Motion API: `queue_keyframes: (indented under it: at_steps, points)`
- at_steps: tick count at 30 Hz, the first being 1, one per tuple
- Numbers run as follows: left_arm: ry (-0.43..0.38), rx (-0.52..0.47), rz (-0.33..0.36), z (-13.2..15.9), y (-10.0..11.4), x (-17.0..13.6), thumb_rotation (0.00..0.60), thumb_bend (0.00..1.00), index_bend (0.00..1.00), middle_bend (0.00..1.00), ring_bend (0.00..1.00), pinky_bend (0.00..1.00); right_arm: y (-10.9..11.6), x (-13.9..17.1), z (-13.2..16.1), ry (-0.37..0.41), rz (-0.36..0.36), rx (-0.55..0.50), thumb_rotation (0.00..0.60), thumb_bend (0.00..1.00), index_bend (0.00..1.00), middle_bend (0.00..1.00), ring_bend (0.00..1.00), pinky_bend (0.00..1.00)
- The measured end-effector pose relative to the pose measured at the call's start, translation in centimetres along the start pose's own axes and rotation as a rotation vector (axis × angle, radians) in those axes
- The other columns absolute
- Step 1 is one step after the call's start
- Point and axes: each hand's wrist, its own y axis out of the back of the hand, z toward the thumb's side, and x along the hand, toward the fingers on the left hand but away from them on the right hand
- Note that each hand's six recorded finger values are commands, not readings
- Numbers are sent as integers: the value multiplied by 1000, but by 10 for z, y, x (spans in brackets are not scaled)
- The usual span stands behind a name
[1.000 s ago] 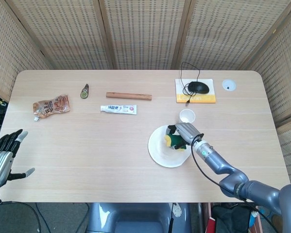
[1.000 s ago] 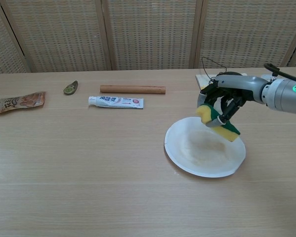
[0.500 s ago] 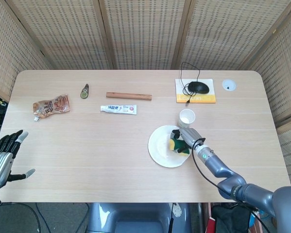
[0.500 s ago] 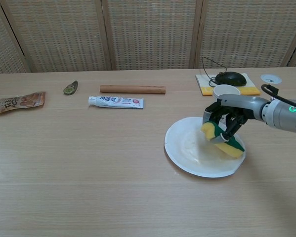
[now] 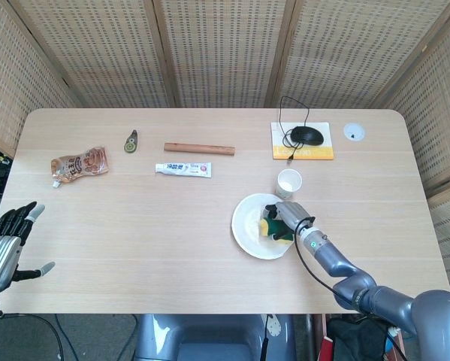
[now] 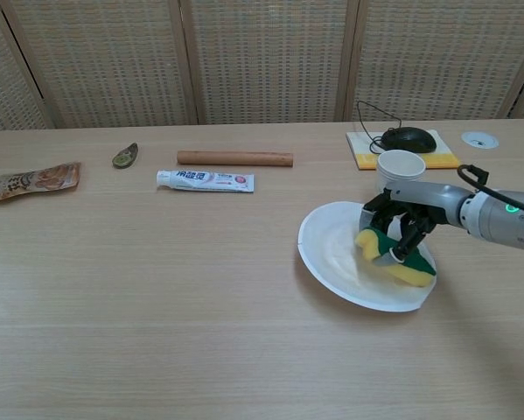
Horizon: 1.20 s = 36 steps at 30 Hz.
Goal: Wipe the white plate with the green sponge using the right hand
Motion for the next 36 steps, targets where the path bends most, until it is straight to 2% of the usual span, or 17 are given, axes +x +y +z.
queue_keyframes:
  at_steps: [11,14,21,31,36]
  points:
    - [-1,1,-3,1,-1,0,600,0,0,0,0,0,-6,-1,2,11,8,9,600,224,481,514,379,569]
    - [-1,-2,1,0,0,-1,600,0,0,0,0,0,1,-1,8,31,-21,7,600,229,483,514,379,569]
    - [-4,-6,-4,0,0,0,600,0,0,0,0,0,24,0,35,114,-146,-18,600,229,483,515,379,569]
    - [1,-12,1,-2,2,-1,600,0,0,0,0,0,-2,-10,34,92,-147,-5,600,232,487,515,379,569]
    - [3,-13,-1,-2,1,-1,600,0,0,0,0,0,-6,-12,32,86,-154,2,600,240,491,514,379,569]
